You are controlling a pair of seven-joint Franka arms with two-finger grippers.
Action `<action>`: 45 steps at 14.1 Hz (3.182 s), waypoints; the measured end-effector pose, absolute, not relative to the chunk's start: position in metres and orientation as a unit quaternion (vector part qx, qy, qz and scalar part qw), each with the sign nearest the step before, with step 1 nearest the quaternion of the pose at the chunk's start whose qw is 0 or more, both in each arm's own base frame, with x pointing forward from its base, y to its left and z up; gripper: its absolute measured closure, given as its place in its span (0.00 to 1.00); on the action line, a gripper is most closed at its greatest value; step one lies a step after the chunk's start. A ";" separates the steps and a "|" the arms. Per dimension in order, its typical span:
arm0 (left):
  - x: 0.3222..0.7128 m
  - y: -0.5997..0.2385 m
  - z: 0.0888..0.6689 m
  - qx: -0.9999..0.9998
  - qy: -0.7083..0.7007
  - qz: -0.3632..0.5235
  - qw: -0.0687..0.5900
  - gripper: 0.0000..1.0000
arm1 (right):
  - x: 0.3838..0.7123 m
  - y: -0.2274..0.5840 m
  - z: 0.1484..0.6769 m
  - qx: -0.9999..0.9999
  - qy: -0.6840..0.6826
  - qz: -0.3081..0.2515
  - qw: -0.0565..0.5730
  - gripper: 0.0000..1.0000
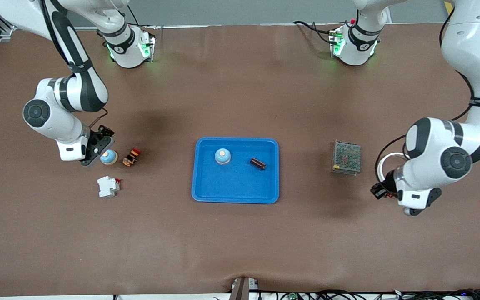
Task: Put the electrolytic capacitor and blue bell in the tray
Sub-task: 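Grasp the second capacitor with the left gripper while the right gripper returns, then drop the capacitor in the tray while the right gripper grips the second bell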
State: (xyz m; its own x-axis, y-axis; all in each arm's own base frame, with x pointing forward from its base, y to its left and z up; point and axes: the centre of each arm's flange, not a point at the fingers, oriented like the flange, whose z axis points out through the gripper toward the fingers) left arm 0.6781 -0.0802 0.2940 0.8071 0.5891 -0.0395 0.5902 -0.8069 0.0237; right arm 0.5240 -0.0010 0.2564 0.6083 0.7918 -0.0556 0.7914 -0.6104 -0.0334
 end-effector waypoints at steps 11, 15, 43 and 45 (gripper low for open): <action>0.666 -0.243 0.297 0.922 0.382 -0.030 0.050 0.66 | 0.516 -0.011 0.202 -0.885 -0.464 0.028 0.001 0.00; 0.652 -0.300 0.293 0.910 0.410 -0.036 0.053 0.66 | 0.515 -0.014 0.194 -0.885 -0.464 0.027 0.001 0.00; 0.628 -0.435 0.229 0.841 0.523 -0.021 0.138 0.01 | 0.515 -0.024 0.170 -0.881 -0.473 0.015 -0.005 0.31; 0.639 -0.421 0.256 0.844 0.519 -0.011 0.138 0.00 | 0.519 -0.022 0.174 -0.880 -0.474 0.018 -0.003 0.31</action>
State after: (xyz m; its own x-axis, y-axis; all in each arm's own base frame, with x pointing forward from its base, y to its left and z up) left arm 0.6391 -0.4207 0.2560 0.4616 0.8723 -0.1613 0.8781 -0.4237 0.2223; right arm 0.5191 -0.0222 0.1738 0.5495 0.8348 -0.0337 0.8350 -0.5501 -0.0113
